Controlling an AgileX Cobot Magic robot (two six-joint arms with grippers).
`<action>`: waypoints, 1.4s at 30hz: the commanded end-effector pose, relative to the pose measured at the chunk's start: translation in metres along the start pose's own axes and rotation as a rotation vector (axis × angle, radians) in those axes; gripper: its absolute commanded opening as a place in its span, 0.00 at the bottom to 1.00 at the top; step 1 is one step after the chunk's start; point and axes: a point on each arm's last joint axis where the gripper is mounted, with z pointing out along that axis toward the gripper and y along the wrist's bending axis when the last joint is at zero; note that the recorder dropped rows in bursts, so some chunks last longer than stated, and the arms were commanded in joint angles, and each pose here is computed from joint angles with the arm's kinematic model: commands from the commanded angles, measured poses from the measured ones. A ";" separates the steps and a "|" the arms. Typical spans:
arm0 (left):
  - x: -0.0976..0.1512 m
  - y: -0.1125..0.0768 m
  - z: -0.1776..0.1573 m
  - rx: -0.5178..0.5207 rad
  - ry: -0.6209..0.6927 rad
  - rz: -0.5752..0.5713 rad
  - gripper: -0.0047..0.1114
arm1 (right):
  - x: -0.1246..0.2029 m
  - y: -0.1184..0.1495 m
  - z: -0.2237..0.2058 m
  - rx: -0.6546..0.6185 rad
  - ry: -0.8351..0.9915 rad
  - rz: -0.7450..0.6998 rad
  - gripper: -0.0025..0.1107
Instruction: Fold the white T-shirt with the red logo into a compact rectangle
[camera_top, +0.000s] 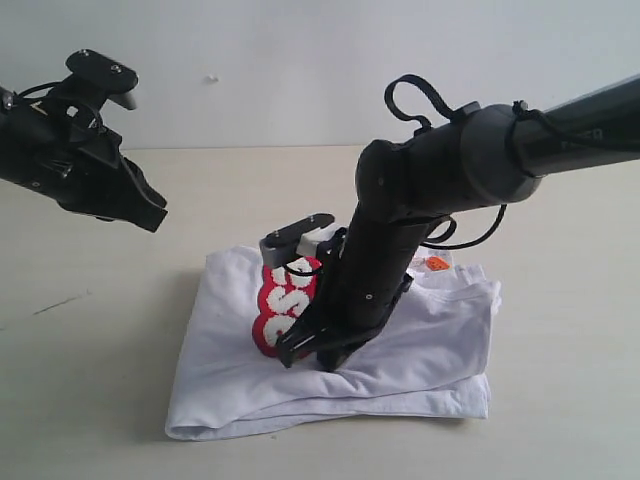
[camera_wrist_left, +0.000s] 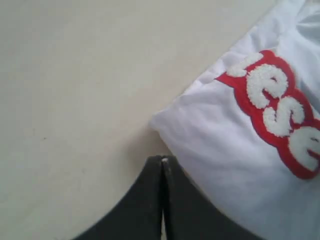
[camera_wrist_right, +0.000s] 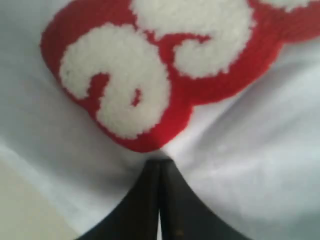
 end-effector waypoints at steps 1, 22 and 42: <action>0.001 -0.020 -0.001 0.169 0.024 0.079 0.04 | -0.008 -0.017 -0.024 0.159 -0.070 0.024 0.02; 0.041 -0.113 0.081 0.464 0.415 0.445 0.04 | 0.013 -0.095 -0.021 0.360 -0.006 0.208 0.16; 0.053 -0.094 0.102 0.304 0.495 0.457 0.04 | -0.006 -0.117 -0.037 0.613 -0.256 0.211 0.16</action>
